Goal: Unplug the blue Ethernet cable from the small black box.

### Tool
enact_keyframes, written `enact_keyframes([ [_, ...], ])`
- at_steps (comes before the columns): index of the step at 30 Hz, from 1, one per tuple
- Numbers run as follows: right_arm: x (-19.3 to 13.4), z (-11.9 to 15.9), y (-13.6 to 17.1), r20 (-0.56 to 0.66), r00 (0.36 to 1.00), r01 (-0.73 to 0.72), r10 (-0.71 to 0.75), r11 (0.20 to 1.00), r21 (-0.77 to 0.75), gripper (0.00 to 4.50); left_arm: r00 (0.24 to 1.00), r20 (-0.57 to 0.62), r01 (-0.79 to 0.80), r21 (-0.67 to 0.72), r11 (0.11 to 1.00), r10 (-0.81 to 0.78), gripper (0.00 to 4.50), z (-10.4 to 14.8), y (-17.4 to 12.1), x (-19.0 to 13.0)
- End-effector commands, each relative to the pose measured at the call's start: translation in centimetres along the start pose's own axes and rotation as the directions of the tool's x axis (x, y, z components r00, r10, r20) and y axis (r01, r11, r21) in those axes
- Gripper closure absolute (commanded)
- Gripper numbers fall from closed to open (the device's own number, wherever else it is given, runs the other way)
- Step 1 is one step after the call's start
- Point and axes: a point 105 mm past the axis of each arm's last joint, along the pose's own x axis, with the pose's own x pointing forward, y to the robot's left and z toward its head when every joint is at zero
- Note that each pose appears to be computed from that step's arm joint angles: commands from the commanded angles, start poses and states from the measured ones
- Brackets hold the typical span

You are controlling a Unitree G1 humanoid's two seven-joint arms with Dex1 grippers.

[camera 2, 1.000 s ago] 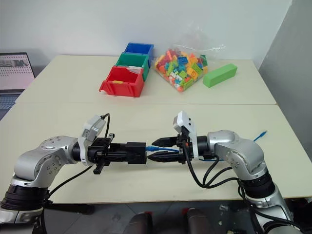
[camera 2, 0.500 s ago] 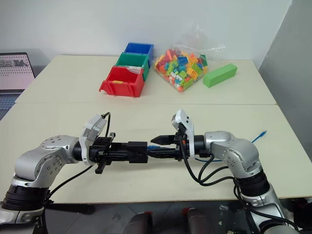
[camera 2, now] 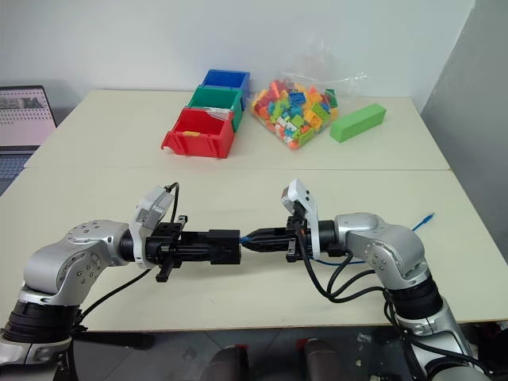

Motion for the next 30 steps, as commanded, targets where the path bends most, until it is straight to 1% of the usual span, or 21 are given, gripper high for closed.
enact_keyframes([
  [1, 0.2, 1.2, 0.5, 0.014, 1.000, -0.026, 0.027, 0.999, -0.031, 4.46, 0.999, 0.014, 0.033, 0.051, 0.998, -0.034, 3.70, 0.8, -0.7, 0.5],
  [5, -0.3, 0.7, -0.1, -0.003, 1.000, -0.009, 0.009, 1.000, -0.001, 4.46, 1.000, 0.013, 0.023, 0.049, 0.999, -0.024, 3.70, 0.6, -0.7, 0.2],
  [11, -2.3, -0.7, -1.9, -0.035, 0.997, 0.077, -0.076, 0.996, 0.039, 4.46, 0.995, 0.046, -0.091, 0.050, 0.995, 0.089, 3.70, 0.7, 0.5, -1.1],
  [14, -3.2, -1.4, -2.6, -0.040, 0.991, 0.127, -0.125, 0.991, 0.052, 4.46, 0.989, 0.057, -0.136, 0.038, 0.990, 0.134, 3.70, 0.5, 0.6, -1.8],
  [18, -4.2, -1.9, -3.8, -0.013, 0.977, 0.213, -0.213, 0.975, 0.063, 4.46, 0.981, 0.055, -0.188, 0.018, 0.982, 0.187, 3.70, -0.1, 0.4, -2.8],
  [19, -4.3, -1.6, -4.7, 0.015, 0.963, 0.267, -0.269, 0.962, 0.054, 4.46, 0.977, 0.057, -0.205, 0.016, 0.979, 0.204, 3.70, -0.2, 0.5, -3.0],
  [21, -4.7, -1.0, -7.2, 0.066, 0.902, 0.428, -0.427, 0.904, -0.006, 4.46, 0.969, 0.065, -0.240, 0.011, 0.971, 0.239, 3.70, -0.3, 0.7, -3.3],
  [22, -4.9, -0.7, -8.4, 0.088, 0.860, 0.507, -0.502, 0.861, -0.045, 4.46, 0.964, 0.070, -0.260, 0.011, 0.966, 0.258, 3.70, -0.3, 0.9, -3.4],
  [24, -5.1, -0.4, -9.9, 0.117, 0.798, 0.602, -0.591, 0.792, -0.102, 4.46, 0.956, 0.079, -0.284, 0.013, 0.959, 0.283, 3.70, -0.3, 1.1, -3.4],
  [25, -5.5, -0.2, -11.4, 0.140, 0.723, 0.691, -0.677, 0.709, -0.141, 4.46, 0.944, 0.095, -0.319, 0.017, 0.948, 0.316, 3.70, -0.2, 1.5, -3.4],
  [26, -5.8, 0.1, -12.4, 0.159, 0.667, 0.745, -0.728, 0.646, -0.167, 4.46, 0.934, 0.108, -0.343, 0.019, 0.939, 0.339, 3.70, -0.2, 1.9, -3.4],
  [27, -6.4, -0.1, -13.8, 0.160, 0.584, 0.809, -0.796, 0.556, -0.191, 4.46, 0.924, 0.118, -0.369, 0.022, 0.929, 0.364, 3.70, -0.1, 2.3, -3.4],
  [28, -6.9, -0.4, -14.9, 0.154, 0.514, 0.852, -0.844, 0.483, -0.203, 4.46, 0.914, 0.128, -0.391, 0.024, 0.920, 0.385, 3.70, 0.0, 2.7, -3.4],
  [29, -7.4, -0.8, -15.7, 0.144, 0.461, 0.878, -0.876, 0.427, -0.214, 4.46, 0.906, 0.137, -0.407, 0.025, 0.913, 0.400, 3.70, 0.0, 2.9, -3.4],
  [30, -7.6, -1.1, -16.3, 0.134, 0.427, 0.893, -0.894, 0.393, -0.220, 4.46, 0.900, 0.144, -0.419, 0.025, 0.908, 0.411, 3.70, 0.1, 3.1, -3.4],
])
